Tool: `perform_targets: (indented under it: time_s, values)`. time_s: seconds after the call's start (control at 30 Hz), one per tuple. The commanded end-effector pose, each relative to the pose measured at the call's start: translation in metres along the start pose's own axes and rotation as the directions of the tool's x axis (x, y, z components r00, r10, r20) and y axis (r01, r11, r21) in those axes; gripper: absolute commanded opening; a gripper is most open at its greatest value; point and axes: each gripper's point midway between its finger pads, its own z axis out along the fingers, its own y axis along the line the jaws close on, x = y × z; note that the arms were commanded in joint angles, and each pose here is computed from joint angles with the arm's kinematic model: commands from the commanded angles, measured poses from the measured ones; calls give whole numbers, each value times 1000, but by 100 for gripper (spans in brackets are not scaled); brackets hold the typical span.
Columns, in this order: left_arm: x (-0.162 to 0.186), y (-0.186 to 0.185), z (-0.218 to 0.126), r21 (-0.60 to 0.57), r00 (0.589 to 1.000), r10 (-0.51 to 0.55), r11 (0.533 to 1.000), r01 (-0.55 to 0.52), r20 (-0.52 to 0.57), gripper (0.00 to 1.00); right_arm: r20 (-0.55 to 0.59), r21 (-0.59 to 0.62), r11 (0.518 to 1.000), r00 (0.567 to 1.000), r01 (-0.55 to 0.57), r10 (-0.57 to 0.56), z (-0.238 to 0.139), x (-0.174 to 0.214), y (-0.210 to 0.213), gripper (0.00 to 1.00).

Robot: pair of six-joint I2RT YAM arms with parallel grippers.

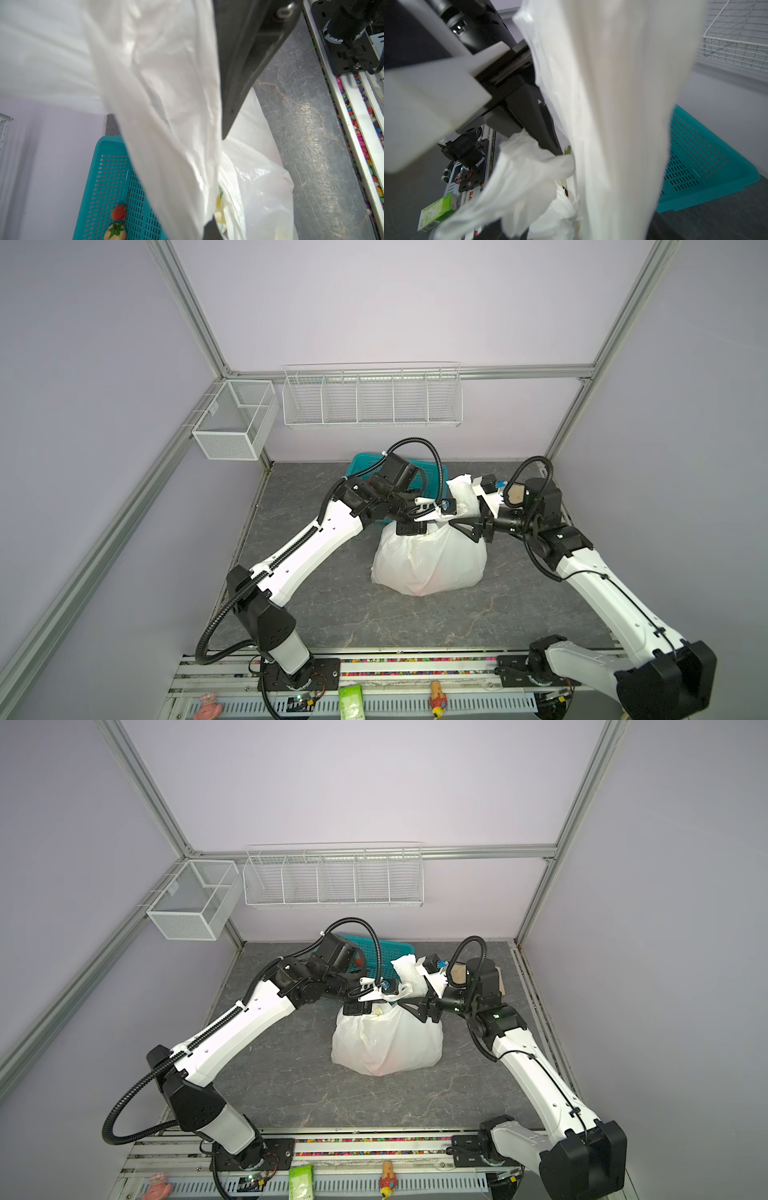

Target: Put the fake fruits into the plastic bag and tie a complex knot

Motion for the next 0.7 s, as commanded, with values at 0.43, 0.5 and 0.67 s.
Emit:
perform_targets:
  time_s: [0.43, 0.5, 0.67]
  values:
    - [-9, 5, 21, 34, 998, 43, 999, -41, -38, 0, 82, -60, 998, 997, 10, -5, -1, -7, 11, 60]
    - [-10, 5, 22, 38, 999, 42, 998, -40, -35, 0, 80, -54, 999, 997, 5, -1, -1, -6, 9, 56]
    - [-6, 6, 24, 35, 998, 40, 999, -38, -51, 0, 78, -43, 999, 997, -2, 5, 0, -6, 6, 42]
